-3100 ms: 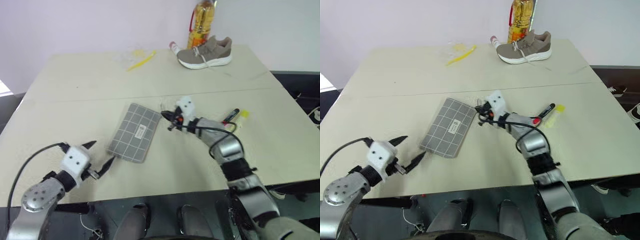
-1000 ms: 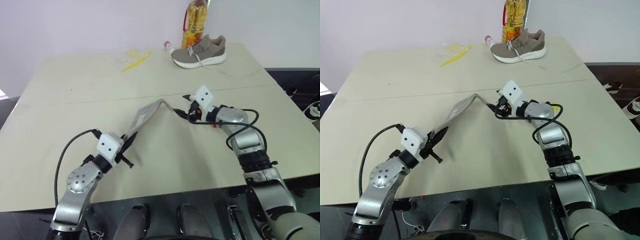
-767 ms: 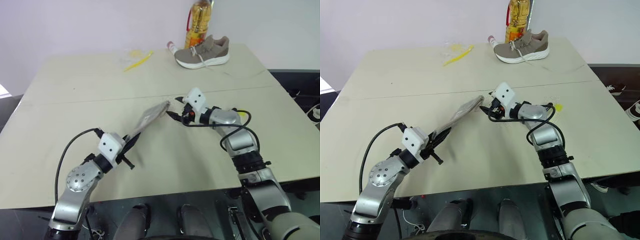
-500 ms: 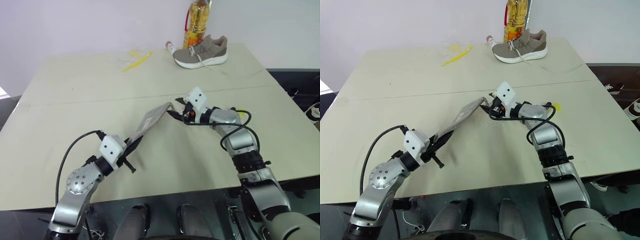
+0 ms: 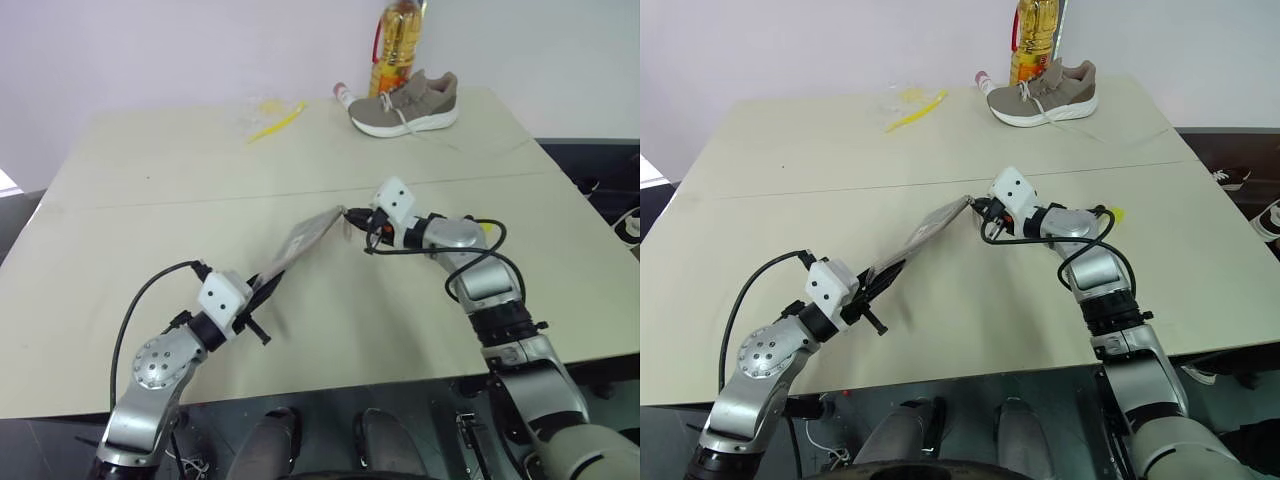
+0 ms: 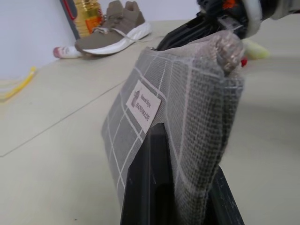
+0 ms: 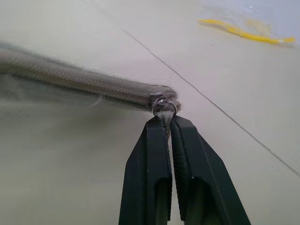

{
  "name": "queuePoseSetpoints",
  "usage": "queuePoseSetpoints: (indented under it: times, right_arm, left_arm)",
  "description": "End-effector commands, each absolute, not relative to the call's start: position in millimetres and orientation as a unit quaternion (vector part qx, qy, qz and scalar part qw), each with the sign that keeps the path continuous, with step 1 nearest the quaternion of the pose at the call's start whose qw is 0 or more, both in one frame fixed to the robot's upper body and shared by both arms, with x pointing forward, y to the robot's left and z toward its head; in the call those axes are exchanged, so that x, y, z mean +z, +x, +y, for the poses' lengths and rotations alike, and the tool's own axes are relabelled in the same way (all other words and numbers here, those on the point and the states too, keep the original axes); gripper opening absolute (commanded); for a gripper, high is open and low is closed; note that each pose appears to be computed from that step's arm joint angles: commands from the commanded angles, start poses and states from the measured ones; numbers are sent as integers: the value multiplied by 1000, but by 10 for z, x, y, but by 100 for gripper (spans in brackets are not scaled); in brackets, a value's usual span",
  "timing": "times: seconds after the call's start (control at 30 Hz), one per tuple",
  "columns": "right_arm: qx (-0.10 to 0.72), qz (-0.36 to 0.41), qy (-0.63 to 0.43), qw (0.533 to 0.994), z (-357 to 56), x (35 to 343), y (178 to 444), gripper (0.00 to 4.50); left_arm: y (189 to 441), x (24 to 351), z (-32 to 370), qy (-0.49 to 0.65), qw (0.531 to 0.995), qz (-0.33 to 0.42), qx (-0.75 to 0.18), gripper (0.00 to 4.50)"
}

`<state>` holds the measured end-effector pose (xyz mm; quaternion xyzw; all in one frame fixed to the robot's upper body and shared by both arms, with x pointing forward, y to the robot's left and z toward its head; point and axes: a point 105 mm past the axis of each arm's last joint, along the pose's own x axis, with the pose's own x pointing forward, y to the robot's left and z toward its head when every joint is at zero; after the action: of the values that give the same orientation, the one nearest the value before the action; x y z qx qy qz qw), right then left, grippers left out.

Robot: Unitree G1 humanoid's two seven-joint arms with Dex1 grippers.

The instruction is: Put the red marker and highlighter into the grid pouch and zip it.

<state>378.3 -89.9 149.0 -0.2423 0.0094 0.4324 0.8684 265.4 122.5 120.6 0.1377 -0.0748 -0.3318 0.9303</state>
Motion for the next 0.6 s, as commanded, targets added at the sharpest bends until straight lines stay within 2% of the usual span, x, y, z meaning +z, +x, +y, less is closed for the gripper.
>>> queuePoseSetpoints:
  times: [0.03, 0.33, 0.6]
  right_arm:
    - [466, -29, -272, 842, -751, 1645, 3628, 10]
    - [519, -39, -290, 803, -607, 1759, 3280, 10]
    - [595, -24, -293, 748, -524, 1792, 2864, 10]
  left_arm:
    - [2724, 1259, 1145, 147, 930, -94, -325, 0]
    - [2981, 1185, 844, 144, 936, -101, -305, 0]
    - [3291, 1245, 671, 139, 946, -118, -270, 0]
